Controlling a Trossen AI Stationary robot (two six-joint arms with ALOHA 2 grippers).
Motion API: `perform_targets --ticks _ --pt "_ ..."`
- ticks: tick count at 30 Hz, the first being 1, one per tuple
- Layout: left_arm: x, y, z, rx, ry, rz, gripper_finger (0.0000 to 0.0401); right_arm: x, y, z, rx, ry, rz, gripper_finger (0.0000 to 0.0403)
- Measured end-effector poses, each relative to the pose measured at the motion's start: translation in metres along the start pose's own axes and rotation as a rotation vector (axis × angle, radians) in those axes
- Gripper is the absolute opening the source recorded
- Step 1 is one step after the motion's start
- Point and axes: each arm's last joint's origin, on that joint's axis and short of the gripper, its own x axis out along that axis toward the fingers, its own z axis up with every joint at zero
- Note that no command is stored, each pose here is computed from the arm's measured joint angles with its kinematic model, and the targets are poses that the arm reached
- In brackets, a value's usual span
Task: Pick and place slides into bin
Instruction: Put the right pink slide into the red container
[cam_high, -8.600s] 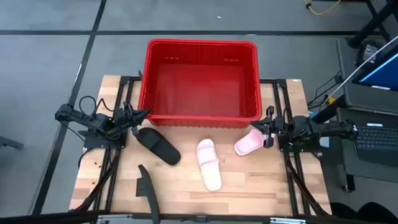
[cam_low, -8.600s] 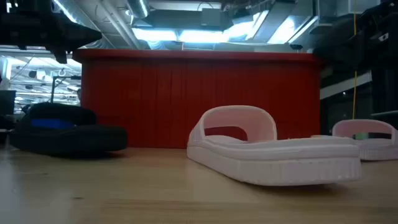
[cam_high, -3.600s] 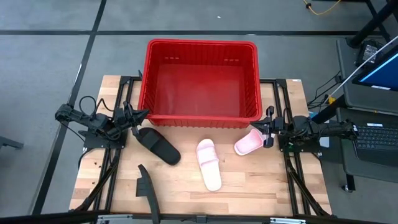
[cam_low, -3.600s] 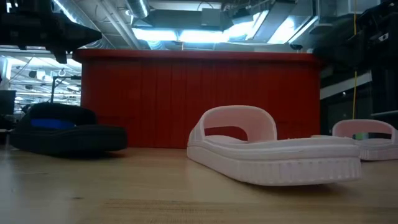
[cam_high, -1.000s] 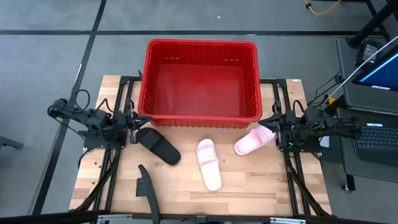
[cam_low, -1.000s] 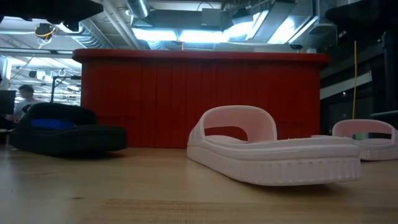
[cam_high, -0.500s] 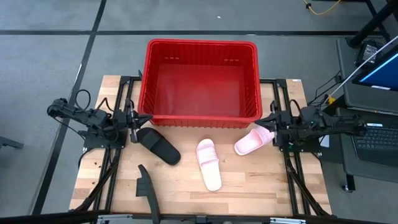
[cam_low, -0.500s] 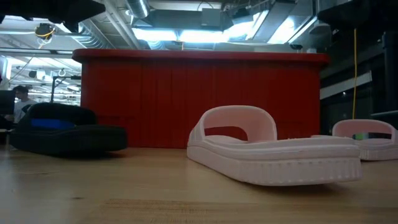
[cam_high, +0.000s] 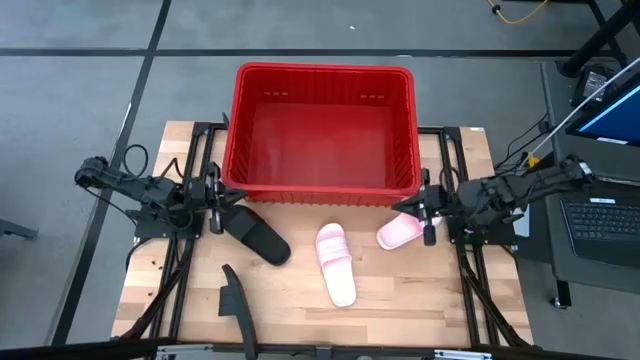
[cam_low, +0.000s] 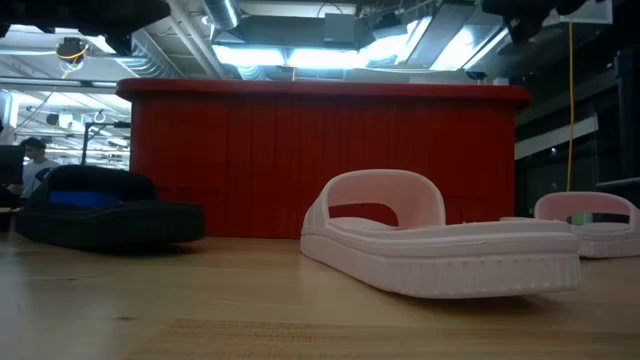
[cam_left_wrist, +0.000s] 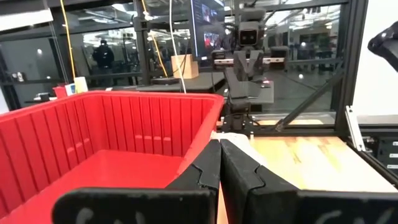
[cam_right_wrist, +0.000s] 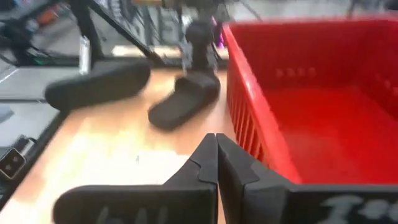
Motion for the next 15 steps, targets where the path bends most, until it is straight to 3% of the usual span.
perform_targets --ticks 9,15 --pt "0.003 -0.002 -0.002 -0.001 0.023 -0.003 0.0002 0.003 0.047 0.010 0.035 0.207 -0.067 0.0002" --pt "0.005 -0.003 -0.004 0.007 0.036 -0.004 0.0002 0.003 0.062 0.007 0.123 0.336 -0.134 0.0002"
